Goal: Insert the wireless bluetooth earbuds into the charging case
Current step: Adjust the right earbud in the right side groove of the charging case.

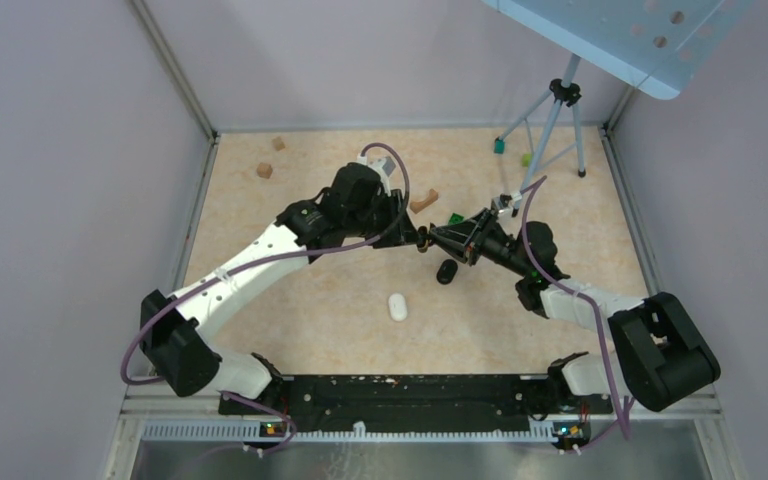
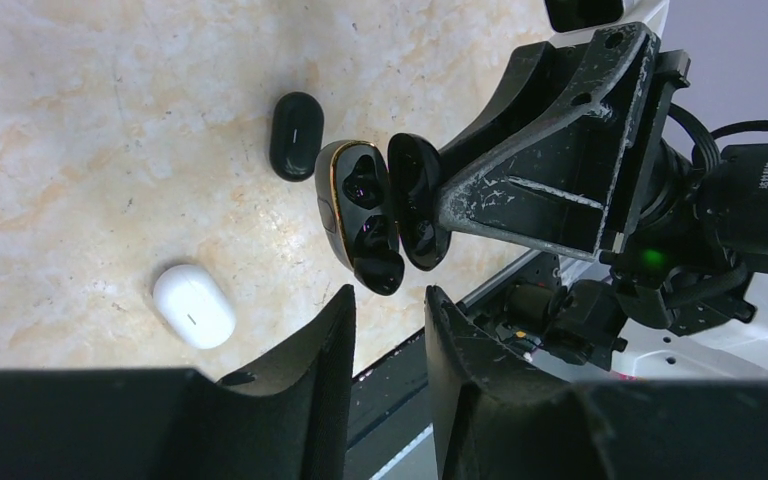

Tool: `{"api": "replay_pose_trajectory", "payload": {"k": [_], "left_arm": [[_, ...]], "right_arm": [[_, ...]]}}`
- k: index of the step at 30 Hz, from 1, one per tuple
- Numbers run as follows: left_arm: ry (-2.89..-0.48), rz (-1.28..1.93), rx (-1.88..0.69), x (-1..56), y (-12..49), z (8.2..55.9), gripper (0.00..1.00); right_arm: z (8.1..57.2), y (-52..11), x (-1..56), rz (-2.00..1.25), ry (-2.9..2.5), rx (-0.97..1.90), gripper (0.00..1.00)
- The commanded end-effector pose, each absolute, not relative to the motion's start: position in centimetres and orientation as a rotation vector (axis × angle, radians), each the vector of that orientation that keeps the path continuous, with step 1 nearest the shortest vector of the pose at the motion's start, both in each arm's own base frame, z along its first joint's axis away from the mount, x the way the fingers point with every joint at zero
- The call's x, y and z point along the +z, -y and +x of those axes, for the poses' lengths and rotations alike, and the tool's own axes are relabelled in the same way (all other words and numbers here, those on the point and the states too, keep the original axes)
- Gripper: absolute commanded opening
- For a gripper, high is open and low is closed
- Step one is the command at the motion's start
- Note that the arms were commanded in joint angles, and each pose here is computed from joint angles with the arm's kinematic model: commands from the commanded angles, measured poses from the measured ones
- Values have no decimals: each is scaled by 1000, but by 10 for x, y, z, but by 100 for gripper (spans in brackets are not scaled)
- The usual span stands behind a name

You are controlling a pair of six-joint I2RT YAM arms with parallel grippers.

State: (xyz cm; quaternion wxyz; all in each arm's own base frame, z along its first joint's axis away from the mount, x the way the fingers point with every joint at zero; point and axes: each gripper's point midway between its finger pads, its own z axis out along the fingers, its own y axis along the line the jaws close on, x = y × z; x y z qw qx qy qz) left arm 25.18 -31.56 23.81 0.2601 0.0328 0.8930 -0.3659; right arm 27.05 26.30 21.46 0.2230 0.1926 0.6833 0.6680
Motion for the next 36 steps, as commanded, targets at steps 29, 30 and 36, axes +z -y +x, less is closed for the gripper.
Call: {"api": "replay_pose_trajectory", "payload": {"k": [29, 30, 36], "left_arm": [[-2371, 224, -988, 249, 334, 268, 36], [-2277, 233, -1036, 285, 325, 257, 38], [-2352, 224, -956, 257, 328, 269, 54]], "right_arm": [[261, -267, 242, 418, -1794, 1939, 0], [261, -267, 243, 416, -1794, 1939, 0], [261, -268, 242, 408, -1800, 1935, 0]]}}
